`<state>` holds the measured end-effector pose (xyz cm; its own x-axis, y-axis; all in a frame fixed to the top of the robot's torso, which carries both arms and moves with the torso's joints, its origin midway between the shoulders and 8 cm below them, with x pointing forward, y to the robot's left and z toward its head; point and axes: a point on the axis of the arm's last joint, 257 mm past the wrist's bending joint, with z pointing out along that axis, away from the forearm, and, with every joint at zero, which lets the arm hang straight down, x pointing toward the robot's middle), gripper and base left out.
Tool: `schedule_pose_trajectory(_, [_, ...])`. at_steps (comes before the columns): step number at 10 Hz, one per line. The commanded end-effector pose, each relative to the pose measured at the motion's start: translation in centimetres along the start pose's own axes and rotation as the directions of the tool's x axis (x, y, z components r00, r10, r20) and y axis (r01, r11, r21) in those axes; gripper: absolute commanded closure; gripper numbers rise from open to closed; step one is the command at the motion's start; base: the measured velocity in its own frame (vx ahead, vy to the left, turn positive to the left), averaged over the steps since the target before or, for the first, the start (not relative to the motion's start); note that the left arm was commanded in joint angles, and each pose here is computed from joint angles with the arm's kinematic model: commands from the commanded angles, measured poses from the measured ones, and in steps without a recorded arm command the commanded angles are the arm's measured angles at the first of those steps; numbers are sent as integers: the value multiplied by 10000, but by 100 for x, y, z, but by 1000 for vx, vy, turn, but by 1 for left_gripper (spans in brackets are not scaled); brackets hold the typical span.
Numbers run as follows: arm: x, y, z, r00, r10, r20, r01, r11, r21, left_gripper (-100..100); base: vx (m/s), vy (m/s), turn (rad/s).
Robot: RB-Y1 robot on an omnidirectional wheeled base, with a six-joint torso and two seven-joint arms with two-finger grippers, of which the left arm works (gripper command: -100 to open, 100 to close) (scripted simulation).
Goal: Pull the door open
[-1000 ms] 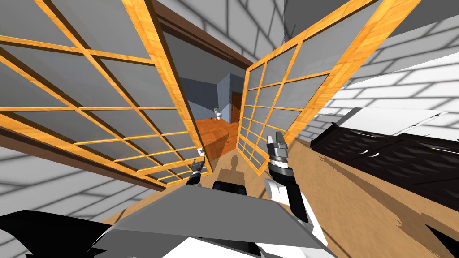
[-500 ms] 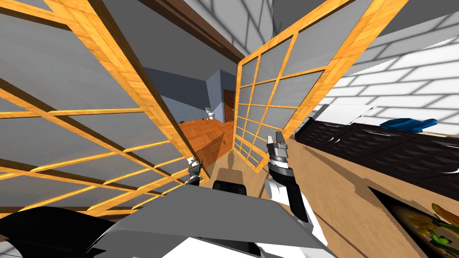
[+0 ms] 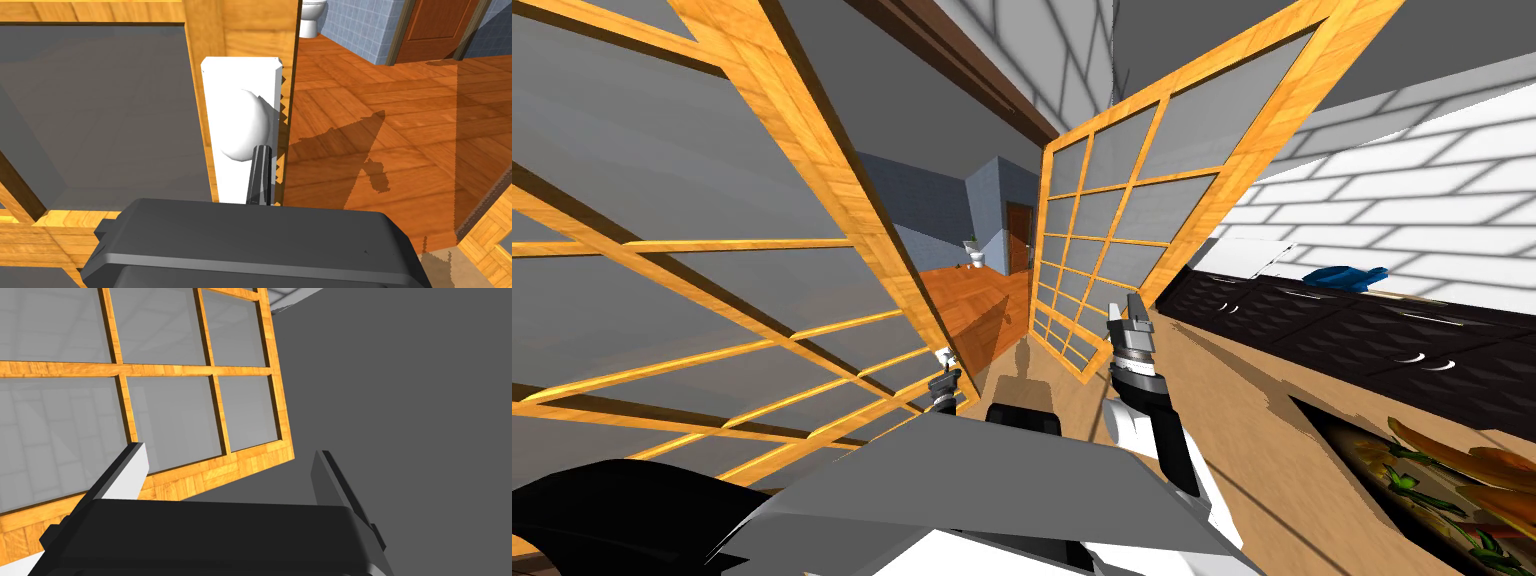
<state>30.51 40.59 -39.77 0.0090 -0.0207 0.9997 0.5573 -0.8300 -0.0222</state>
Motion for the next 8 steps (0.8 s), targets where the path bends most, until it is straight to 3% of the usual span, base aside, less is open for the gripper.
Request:
schedule_pose_trajectory(1, [-1, 4, 0, 10000, -10, 3, 10, 10000, -7, 100, 4, -36, -2])
schedule_pose_trajectory(4, [-1, 4, 0, 10000, -10, 3, 10, 10000, -7, 100, 2, -12, -1])
schedule_pose_trajectory(5, [-6, -101, -5, 10000, -80, 19, 80, 9999, 77, -100, -21, -116, 26])
schedule_pose_trajectory(8, [-10, -243, -12, 9998, -172, 34, 171, 9997, 188, -100, -100, -180, 42])
